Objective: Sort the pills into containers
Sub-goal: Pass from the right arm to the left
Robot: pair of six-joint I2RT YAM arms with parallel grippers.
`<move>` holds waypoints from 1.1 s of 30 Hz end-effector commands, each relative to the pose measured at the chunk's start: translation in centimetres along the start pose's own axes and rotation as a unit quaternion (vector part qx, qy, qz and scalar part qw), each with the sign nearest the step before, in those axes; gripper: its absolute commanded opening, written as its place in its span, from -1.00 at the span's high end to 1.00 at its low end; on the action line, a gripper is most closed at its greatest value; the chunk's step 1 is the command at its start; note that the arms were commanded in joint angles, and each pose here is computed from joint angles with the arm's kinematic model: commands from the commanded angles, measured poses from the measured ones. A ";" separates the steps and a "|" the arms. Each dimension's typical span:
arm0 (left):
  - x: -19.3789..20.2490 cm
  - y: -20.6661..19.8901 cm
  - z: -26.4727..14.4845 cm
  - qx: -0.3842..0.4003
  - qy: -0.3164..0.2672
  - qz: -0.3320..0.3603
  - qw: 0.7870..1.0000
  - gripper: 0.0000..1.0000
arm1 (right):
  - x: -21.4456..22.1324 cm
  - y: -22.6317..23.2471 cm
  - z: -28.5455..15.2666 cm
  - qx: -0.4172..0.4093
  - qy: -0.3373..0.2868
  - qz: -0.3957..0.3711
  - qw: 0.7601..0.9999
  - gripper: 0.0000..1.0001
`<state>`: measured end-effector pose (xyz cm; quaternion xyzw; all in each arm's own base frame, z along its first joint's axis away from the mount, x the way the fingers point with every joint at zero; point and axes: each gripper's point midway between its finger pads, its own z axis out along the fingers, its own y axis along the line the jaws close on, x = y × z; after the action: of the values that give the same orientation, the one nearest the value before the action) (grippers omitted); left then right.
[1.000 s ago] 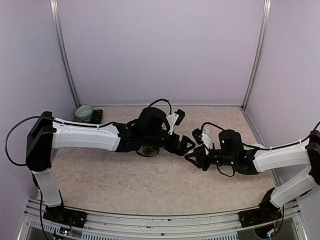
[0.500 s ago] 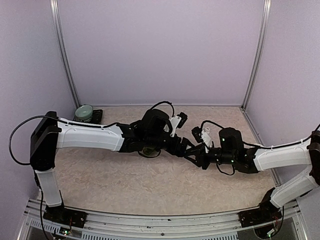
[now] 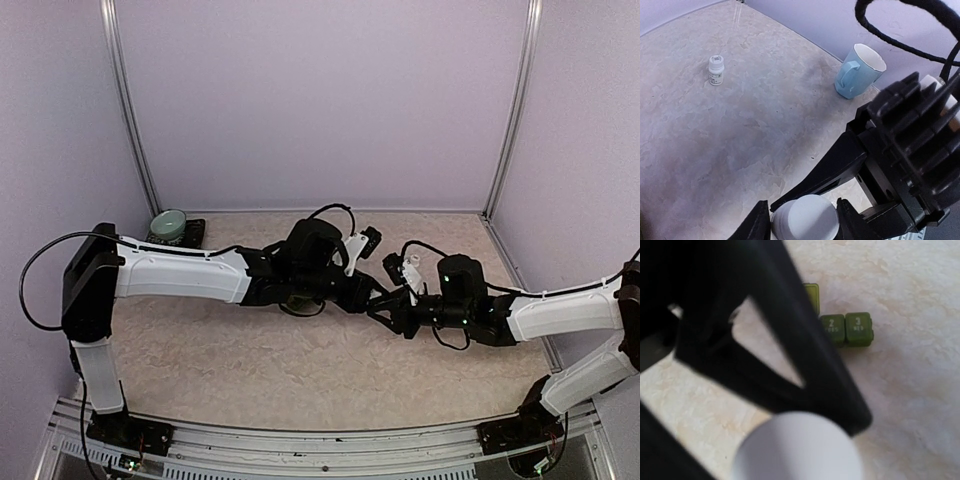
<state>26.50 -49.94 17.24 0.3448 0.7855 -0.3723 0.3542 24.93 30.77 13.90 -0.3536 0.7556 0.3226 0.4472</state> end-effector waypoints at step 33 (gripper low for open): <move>-4.4 -7.9 -10.9 0.224 -0.132 0.059 0.964 0.88 | -6.6 9.8 -5.3 -0.252 -0.075 -0.032 0.964 -0.44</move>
<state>22.05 -46.08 25.70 0.3558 0.6770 -0.5201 0.3803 19.41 32.39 20.26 -0.4229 0.6605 0.4444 0.4328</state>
